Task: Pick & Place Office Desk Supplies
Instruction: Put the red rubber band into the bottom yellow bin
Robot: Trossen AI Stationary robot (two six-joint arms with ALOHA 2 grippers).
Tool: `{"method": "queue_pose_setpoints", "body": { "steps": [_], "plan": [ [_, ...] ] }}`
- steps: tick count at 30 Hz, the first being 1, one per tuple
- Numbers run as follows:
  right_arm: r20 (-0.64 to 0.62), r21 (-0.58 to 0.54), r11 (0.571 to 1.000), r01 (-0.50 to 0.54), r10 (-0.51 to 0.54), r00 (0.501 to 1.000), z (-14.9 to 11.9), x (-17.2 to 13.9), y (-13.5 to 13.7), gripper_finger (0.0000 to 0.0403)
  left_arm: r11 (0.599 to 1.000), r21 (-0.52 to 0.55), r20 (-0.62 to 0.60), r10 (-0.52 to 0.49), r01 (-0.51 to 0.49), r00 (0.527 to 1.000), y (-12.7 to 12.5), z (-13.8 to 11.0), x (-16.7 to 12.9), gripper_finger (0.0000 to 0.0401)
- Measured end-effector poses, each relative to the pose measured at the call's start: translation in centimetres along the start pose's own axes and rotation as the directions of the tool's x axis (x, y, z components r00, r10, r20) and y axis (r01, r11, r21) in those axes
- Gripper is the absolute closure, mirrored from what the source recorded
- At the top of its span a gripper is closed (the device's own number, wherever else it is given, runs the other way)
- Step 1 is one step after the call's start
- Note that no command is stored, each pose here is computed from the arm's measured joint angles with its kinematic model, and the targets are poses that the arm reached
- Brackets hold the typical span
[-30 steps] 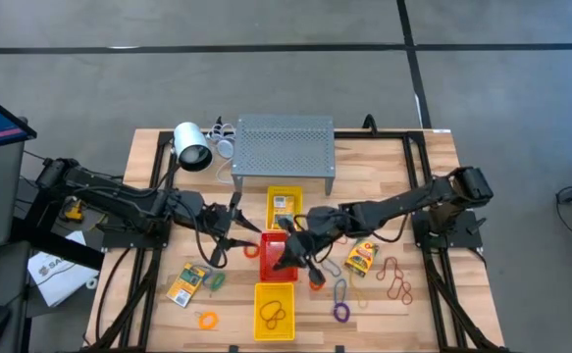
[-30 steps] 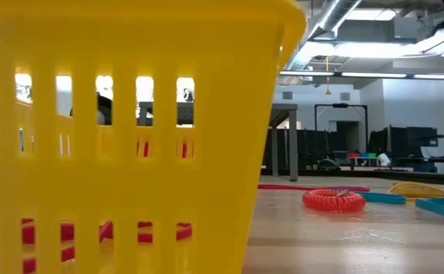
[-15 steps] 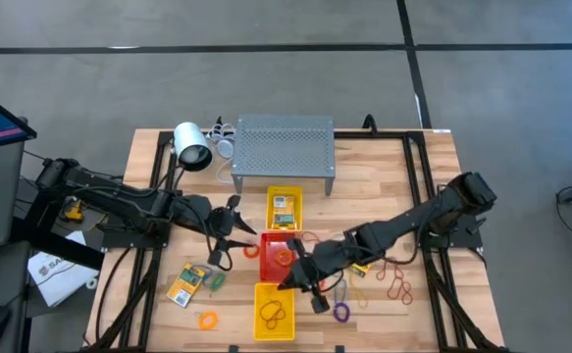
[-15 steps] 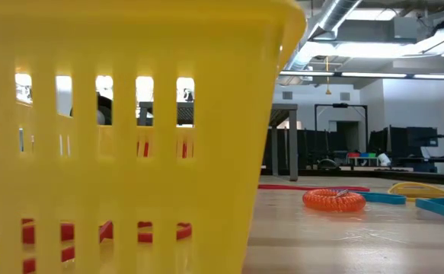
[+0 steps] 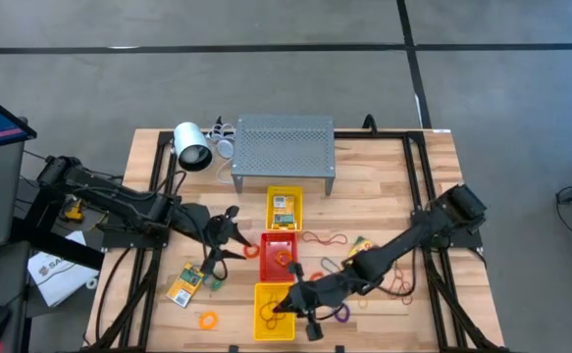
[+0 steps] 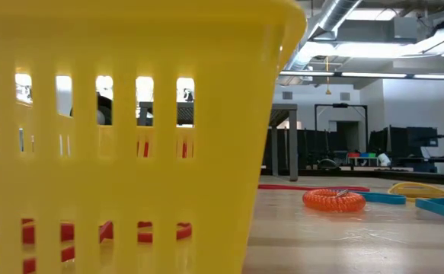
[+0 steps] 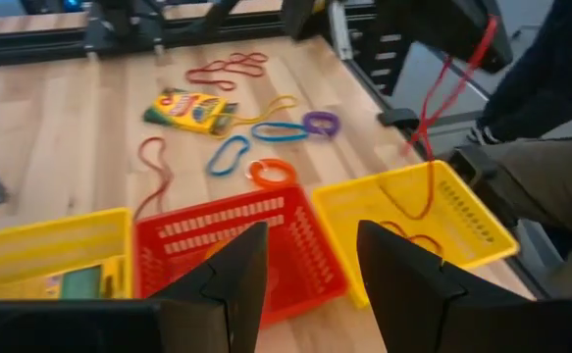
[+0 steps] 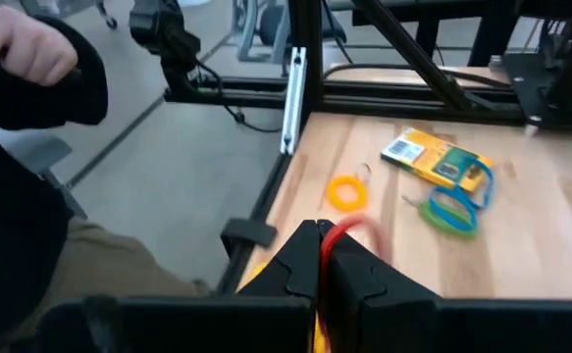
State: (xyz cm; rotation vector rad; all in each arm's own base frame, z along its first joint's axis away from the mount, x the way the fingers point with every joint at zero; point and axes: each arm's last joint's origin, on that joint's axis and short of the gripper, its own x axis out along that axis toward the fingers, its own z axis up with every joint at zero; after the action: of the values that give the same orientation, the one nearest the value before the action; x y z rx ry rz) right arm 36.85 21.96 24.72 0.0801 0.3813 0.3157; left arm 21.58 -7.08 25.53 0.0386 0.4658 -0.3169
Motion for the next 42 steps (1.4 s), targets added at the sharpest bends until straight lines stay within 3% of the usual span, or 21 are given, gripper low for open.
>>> {"method": "queue_pose_setpoints", "body": {
  "steps": [9, 15, 19, 34, 42],
  "plan": [
    [-0.006, 0.023, 1.000, 0.008, -0.008, 1.000, -0.7, 4.6, 0.5, 0.0403, 0.991, 0.050, 0.055, -0.127, 0.124, 0.990, -3.0, 0.5, -1.8, 0.0248],
    [-0.064, 0.101, 0.994, 0.032, -0.025, 0.998, -1.5, 6.7, 0.5, 0.0403, 0.973, 0.094, 0.117, -0.222, 0.212, 0.968, -4.8, 1.0, -3.8, 0.0248],
    [-0.113, 0.147, 0.987, 0.056, -0.040, 0.993, -1.9, 6.8, 0.3, 0.0403, 0.962, 0.112, 0.144, -0.263, 0.249, 0.954, -5.4, 1.1, -4.8, 0.0248],
    [-0.295, 0.233, 0.957, 0.171, -0.098, 0.950, -3.7, 6.3, 0.0, 0.0403, 0.959, 0.121, 0.140, -0.272, 0.256, 0.952, -5.9, 1.0, -4.8, 0.0248],
    [-0.323, 0.269, 0.949, 0.165, -0.072, 0.944, -4.3, 6.6, 0.0, 0.0403, 0.959, 0.121, 0.140, -0.272, 0.256, 0.952, -5.9, 1.0, -4.8, 0.0248]
  ]
}}
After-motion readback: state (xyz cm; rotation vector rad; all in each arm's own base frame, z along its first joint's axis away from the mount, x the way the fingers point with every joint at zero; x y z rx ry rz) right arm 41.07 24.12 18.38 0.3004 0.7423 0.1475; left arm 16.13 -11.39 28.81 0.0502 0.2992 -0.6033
